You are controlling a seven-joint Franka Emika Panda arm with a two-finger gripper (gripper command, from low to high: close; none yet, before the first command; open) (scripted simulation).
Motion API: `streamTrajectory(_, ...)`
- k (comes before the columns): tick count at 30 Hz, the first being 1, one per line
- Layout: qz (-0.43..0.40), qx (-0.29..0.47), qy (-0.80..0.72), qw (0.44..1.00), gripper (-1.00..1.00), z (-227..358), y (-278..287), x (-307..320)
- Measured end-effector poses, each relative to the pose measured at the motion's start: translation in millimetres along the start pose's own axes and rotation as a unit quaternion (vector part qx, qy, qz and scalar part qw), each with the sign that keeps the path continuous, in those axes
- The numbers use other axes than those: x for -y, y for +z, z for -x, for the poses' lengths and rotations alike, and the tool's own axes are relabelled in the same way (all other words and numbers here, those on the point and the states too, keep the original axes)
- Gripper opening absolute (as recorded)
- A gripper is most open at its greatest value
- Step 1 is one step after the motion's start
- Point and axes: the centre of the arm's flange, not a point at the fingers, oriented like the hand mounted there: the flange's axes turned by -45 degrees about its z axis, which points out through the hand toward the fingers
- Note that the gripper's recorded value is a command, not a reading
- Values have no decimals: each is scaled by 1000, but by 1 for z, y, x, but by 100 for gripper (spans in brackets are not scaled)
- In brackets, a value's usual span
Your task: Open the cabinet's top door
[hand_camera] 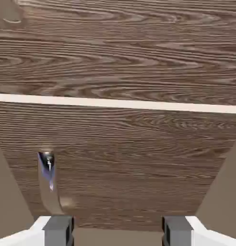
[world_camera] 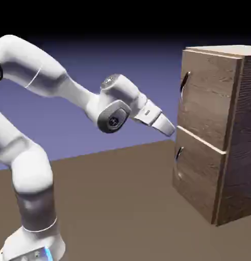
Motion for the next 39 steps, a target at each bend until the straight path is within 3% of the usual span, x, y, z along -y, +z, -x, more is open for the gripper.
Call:
streamTrajectory(22,24,-165,81,983,0,-63,-104,-1)
streamTrajectory(39,22,-277,67,958,0,-72,-101,60)
